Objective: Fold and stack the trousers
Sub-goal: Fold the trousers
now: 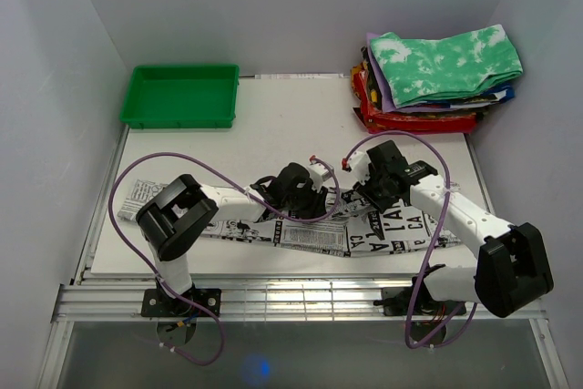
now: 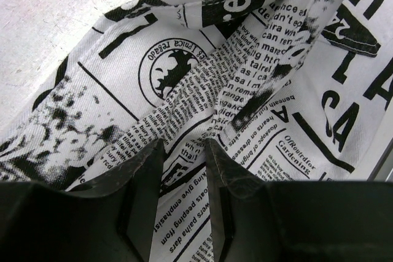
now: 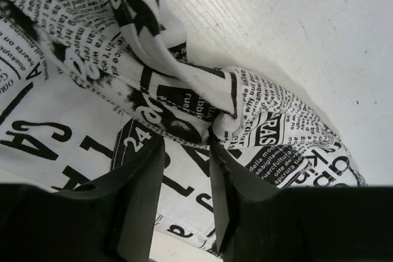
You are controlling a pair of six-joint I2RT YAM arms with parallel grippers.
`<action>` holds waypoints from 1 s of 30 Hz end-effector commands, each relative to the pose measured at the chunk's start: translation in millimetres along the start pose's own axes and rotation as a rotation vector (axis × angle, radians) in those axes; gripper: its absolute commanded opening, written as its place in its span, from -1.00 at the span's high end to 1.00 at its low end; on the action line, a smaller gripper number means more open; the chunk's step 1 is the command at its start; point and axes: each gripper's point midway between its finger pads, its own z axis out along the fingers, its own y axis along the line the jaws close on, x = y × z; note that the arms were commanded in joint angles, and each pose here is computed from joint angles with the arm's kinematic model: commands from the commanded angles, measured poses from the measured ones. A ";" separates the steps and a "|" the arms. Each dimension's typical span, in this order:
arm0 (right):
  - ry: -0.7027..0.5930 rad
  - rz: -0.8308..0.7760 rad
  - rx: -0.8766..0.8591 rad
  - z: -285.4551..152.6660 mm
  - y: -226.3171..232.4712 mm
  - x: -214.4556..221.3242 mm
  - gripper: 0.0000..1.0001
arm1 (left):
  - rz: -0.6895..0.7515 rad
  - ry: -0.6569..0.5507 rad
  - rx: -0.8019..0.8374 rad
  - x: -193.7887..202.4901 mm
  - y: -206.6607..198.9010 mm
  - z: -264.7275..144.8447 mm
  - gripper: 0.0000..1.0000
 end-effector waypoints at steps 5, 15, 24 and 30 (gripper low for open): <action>-0.018 0.027 0.107 3.4 -21.0 -8.5 0.30 | -0.022 0.210 -0.085 66.7 19.4 -1.8 0.12; -0.154 0.136 0.080 -14.5 -33.9 -54.0 0.16 | -0.024 0.218 -0.092 70.5 21.2 -2.1 0.14; -0.139 0.151 0.060 -3.1 -34.0 -59.2 0.14 | -0.026 0.215 -0.092 69.5 20.4 -2.4 0.15; -0.069 0.117 0.069 8.7 -30.3 -35.9 0.10 | -0.032 0.210 -0.093 67.3 19.8 -1.9 0.16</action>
